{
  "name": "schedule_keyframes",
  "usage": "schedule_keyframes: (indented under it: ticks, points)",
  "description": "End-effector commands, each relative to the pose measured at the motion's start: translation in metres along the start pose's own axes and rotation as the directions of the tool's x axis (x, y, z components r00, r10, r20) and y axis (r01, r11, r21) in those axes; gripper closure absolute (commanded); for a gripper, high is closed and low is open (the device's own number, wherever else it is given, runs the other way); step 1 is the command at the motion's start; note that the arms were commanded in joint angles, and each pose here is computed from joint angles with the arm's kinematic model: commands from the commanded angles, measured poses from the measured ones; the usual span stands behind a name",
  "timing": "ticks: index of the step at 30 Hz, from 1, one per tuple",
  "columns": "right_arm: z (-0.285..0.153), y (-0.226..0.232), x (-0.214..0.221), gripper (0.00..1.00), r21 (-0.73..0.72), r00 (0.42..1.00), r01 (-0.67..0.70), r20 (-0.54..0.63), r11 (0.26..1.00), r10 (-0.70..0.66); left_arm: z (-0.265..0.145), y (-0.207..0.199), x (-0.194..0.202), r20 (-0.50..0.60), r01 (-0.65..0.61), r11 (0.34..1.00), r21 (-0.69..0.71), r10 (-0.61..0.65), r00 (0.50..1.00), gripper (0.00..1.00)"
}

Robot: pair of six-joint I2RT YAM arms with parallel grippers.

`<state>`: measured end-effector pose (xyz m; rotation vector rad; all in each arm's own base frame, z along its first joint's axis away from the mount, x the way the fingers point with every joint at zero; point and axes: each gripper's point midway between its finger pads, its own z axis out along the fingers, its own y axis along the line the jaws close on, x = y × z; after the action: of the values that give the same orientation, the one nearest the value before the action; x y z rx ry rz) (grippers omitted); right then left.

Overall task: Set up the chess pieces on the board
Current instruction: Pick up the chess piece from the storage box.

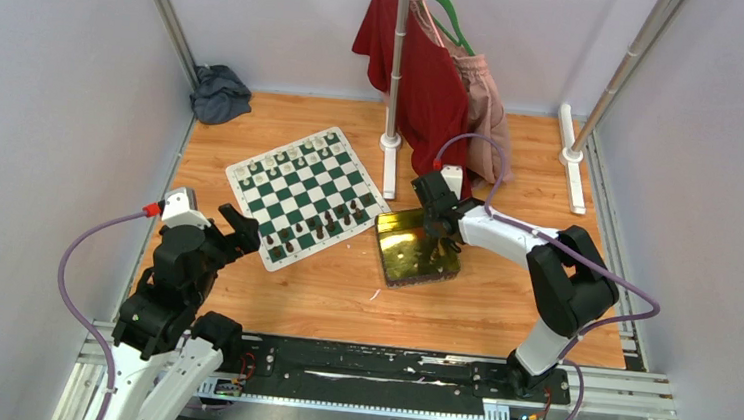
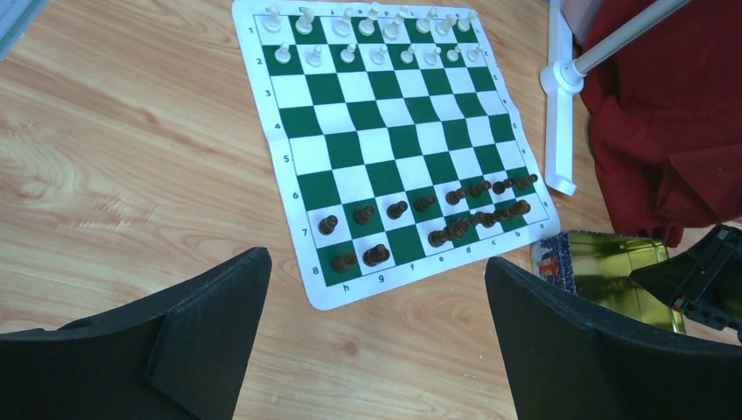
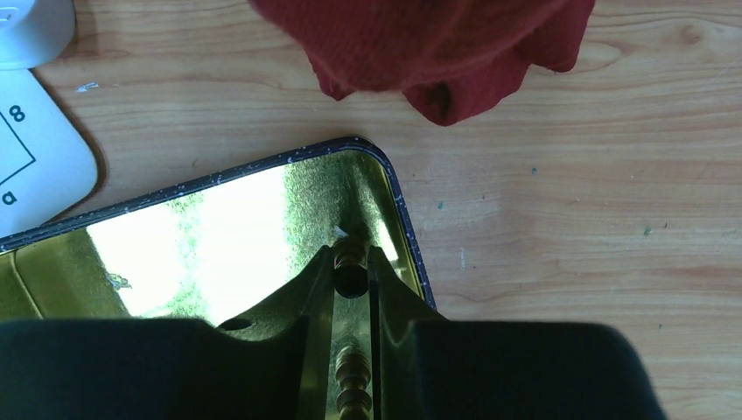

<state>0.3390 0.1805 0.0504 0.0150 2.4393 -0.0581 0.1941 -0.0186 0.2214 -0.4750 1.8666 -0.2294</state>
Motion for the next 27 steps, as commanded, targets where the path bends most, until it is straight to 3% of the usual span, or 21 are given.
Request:
schedule_keyframes:
  ticks: [1,15,27]
  points:
    - [-0.004,-0.011,-0.003,1.0,0.018,1.0,-0.01,0.017,1.0,0.01,0.001,-0.001,0.0,0.01,-0.009,1.0,0.009,0.009,1.0,0.0]
    - [-0.011,-0.059,0.005,1.0,0.144,0.999,-0.044,0.011,0.989,0.043,0.002,-0.001,0.001,0.005,-0.012,1.0,0.013,0.012,1.0,0.0]
    - [-0.013,-0.057,0.012,1.0,0.09,0.996,-0.088,0.002,0.992,0.088,0.001,-0.003,0.001,0.007,-0.011,1.0,0.021,0.011,1.0,0.0]
